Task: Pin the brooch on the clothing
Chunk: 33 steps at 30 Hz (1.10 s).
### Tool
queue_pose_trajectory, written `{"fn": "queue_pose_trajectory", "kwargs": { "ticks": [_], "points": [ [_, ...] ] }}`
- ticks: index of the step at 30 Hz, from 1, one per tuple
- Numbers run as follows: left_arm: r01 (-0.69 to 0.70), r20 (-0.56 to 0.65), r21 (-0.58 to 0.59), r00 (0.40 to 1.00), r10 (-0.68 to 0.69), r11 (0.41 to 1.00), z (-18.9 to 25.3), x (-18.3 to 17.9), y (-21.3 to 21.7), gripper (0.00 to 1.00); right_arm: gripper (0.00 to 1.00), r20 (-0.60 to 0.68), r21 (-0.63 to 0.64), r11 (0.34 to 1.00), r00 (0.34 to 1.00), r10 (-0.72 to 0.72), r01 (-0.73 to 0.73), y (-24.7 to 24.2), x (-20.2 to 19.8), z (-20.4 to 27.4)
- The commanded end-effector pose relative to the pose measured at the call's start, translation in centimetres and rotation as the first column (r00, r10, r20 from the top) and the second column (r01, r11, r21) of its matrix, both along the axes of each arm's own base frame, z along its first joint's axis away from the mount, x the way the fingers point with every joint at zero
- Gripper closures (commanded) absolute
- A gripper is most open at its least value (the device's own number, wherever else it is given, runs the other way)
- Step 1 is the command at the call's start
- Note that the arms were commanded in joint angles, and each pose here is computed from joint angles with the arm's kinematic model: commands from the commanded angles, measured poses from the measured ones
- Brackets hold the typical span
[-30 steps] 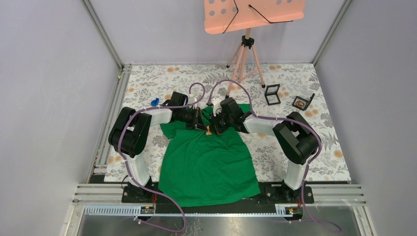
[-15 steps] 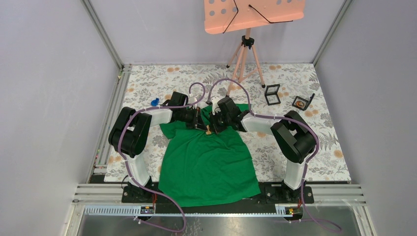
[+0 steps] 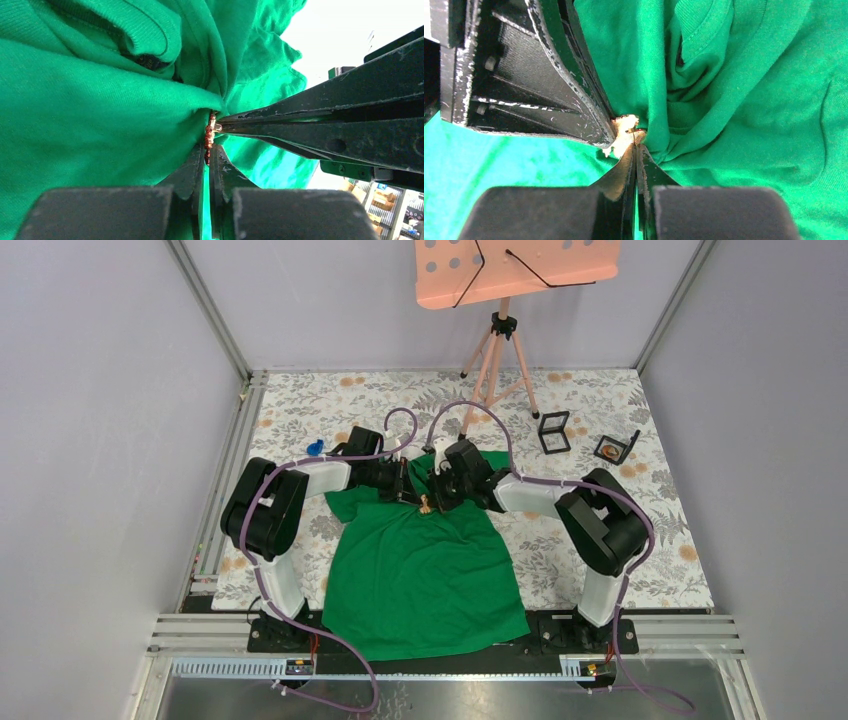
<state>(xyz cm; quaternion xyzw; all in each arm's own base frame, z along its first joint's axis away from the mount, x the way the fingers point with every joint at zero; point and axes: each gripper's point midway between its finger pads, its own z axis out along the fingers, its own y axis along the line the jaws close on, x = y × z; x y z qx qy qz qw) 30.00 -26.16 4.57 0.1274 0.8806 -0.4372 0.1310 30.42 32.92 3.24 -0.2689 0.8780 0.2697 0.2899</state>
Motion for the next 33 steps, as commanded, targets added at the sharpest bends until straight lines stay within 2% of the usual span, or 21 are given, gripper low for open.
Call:
{"fn": "queue_pose_trajectory", "kwargs": {
  "ticks": [1,3,12,14,18,21,22,25,29,33],
  "points": [
    [-0.019,0.045,-0.008,0.999,0.019,1.000,2.0,1.3,-0.4,1.00,1.00,0.092,0.044,0.998,0.994,-0.057,0.053,-0.1,1.1,2.9],
    [-0.028,0.040,0.001,0.999,0.028,1.000,1.8,1.4,-0.1,1.00,0.98,0.103,0.049,0.997,0.992,-0.071,0.066,-0.4,1.2,3.4],
    [-0.077,0.057,0.029,0.996,0.076,0.997,2.1,2.1,0.4,0.99,0.67,0.141,0.114,0.990,0.985,-0.102,0.086,-1.9,-0.3,7.1],
    [-0.097,0.070,0.047,0.993,0.094,0.994,2.3,2.4,0.7,0.89,0.63,0.149,0.122,0.988,0.982,-0.113,0.095,-2.6,-0.9,7.8],
    [-0.148,0.132,0.094,0.982,0.135,0.984,3.4,3.1,1.6,0.49,0.54,0.165,0.115,0.985,0.975,-0.150,0.132,-4.7,-2.4,9.3],
    [-0.195,0.203,0.118,0.965,0.168,0.974,5.3,3.4,2.6,0.26,0.47,0.179,0.105,0.980,0.966,-0.186,0.169,-6.7,-3.6,10.6],
    [-0.211,0.230,0.120,0.957,0.180,0.970,6.1,3.4,3.0,0.21,0.44,0.172,0.088,0.979,0.965,-0.197,0.184,-7.6,-4.2,10.7],
    [-0.267,0.302,0.123,0.928,0.221,0.956,9.0,3.0,4.2,0.11,0.38,0.171,0.079,0.969,0.954,-0.246,0.236,-9.8,-5.7,12.0],
    [-0.320,0.412,0.077,0.873,0.263,0.944,14.8,1.1,5.9,0.05,0.30,0.197,0.070,0.949,0.928,-0.316,0.308,-13.2,-7.4,14.5],
    [-0.252,0.502,0.027,0.840,0.205,0.967,20.0,-2.6,6.8,0.01,0.23,0.198,0.002,0.912,0.894,-0.403,0.411,-17.1,-8.3,16.4]
  ]
}}
